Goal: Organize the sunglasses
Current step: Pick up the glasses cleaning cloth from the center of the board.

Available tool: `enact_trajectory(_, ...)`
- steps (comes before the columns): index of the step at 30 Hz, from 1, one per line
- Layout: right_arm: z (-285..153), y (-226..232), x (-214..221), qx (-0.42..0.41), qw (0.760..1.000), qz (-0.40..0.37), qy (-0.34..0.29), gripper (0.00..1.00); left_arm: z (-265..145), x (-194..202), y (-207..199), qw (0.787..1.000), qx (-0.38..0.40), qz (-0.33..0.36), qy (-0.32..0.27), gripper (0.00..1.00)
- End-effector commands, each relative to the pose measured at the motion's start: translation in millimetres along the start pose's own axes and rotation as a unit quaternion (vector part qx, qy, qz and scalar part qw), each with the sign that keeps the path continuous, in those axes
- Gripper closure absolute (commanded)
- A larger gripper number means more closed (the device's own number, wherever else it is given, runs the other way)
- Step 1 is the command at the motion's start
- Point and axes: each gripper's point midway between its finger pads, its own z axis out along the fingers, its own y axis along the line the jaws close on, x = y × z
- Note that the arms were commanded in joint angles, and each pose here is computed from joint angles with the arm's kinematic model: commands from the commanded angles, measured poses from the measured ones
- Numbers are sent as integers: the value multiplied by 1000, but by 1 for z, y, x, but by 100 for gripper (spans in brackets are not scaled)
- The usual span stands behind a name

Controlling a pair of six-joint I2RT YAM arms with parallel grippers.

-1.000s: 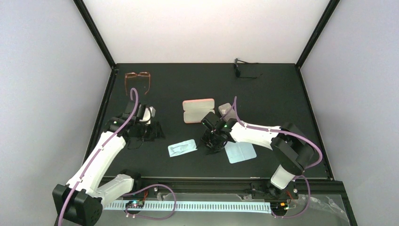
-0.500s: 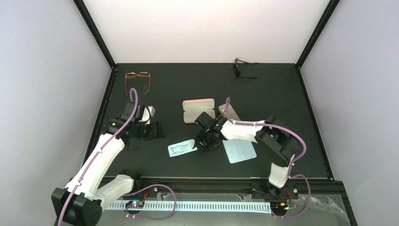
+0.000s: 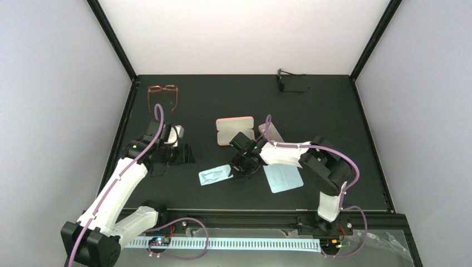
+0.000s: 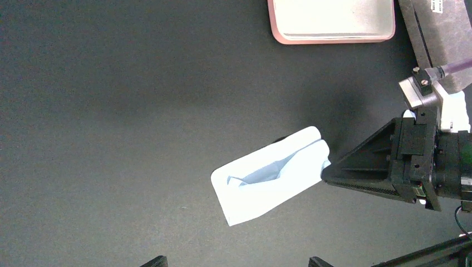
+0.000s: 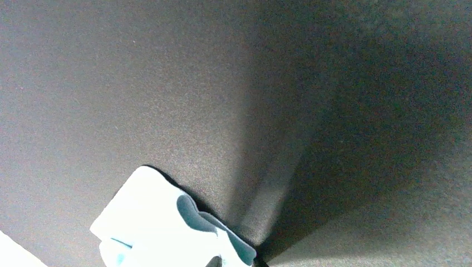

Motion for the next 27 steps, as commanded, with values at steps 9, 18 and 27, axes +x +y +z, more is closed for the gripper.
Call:
enact_trajectory(9,10,-1,-16,6,999,-4,-33,91,4,-1,-4,1000,13,11,6,35)
enact_trajectory(18,-3,-6,-22,14,999,-14,-44,99,4,-2,-4,1000,6,14,2,37)
enact_trajectory(27,-29,-27,-32,25,996,-73,-55,99,6,8,-32,997,24,79,-4,38)
